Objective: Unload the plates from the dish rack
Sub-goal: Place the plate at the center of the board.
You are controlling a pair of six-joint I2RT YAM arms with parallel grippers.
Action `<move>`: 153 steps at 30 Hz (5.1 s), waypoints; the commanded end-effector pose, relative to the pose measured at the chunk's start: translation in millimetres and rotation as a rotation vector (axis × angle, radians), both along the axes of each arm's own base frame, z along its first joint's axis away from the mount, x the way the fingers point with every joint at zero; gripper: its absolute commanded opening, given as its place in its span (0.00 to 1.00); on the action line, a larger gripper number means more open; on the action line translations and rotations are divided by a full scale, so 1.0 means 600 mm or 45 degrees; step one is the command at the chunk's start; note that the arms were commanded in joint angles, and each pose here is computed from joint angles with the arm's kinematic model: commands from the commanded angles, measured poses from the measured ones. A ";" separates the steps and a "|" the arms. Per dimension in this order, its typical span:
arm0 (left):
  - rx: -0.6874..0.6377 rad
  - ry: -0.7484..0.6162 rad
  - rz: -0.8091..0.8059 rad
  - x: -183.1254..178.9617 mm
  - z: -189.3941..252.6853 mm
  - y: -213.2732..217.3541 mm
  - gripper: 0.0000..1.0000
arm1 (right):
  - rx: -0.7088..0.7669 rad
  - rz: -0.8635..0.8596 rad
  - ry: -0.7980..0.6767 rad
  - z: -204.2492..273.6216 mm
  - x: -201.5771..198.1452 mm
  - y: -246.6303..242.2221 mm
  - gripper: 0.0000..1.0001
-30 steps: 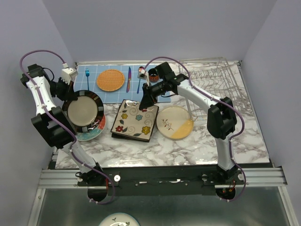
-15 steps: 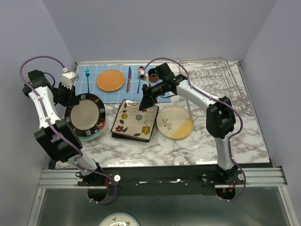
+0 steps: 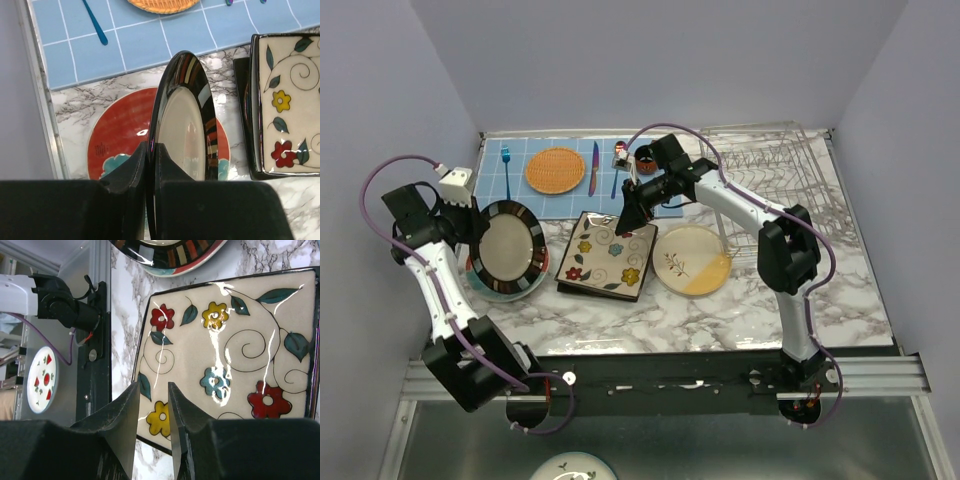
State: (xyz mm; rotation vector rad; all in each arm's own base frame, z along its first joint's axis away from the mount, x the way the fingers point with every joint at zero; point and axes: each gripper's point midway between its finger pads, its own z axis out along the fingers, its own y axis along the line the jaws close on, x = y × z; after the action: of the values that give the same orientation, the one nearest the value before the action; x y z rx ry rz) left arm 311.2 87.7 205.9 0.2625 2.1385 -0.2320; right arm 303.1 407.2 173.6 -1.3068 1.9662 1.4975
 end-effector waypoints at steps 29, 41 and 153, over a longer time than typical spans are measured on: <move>-0.229 -0.470 0.644 -0.034 0.075 0.049 0.00 | -0.009 0.009 0.058 -0.014 -0.005 0.002 0.37; -0.376 -0.477 0.728 -0.051 0.038 0.075 0.00 | -0.058 -0.019 0.064 -0.027 -0.002 -0.002 0.37; -0.891 0.167 0.882 -0.055 -0.295 0.126 0.00 | -0.091 -0.051 0.119 -0.083 0.013 0.020 0.37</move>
State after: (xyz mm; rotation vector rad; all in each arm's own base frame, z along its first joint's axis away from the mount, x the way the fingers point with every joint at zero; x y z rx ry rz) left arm 290.7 162.4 70.9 -0.8531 1.8631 -0.6465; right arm 310.7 410.4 117.4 -1.2186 2.1498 1.4879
